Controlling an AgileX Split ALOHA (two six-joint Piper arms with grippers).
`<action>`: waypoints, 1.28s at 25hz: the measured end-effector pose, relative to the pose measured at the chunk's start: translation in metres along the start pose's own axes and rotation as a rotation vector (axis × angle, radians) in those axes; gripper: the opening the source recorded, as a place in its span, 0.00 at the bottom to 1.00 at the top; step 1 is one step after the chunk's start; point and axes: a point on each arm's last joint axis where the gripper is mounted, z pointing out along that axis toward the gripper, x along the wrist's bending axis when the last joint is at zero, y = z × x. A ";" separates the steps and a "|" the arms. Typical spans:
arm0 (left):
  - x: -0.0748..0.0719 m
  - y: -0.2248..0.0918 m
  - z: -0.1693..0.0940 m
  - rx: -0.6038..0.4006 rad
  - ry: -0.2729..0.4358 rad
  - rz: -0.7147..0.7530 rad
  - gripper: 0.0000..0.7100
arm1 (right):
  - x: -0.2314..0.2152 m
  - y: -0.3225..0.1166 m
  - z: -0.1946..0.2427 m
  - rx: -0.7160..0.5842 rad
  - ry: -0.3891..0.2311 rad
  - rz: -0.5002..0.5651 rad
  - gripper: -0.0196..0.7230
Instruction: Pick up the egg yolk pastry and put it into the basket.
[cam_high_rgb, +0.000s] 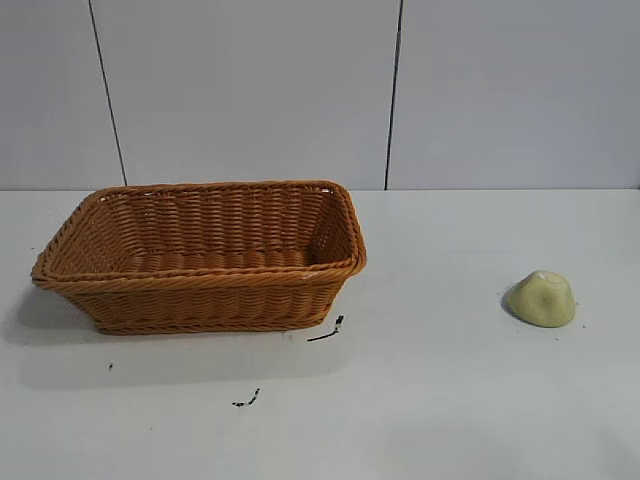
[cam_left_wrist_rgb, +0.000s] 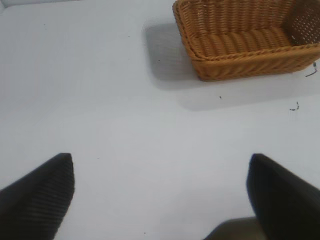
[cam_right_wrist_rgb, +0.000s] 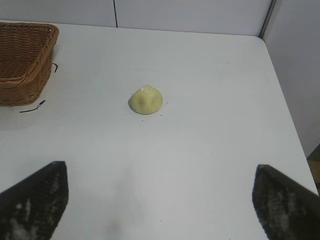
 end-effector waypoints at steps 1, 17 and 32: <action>0.000 0.000 0.000 0.000 0.000 0.000 0.98 | 0.000 0.000 0.000 0.000 0.000 0.000 0.96; 0.000 0.000 0.000 0.000 0.000 0.000 0.98 | -0.001 0.036 0.006 0.074 -0.007 -0.005 0.96; 0.000 0.000 0.000 0.000 0.000 0.000 0.98 | 0.001 0.146 0.164 0.556 0.009 0.010 0.96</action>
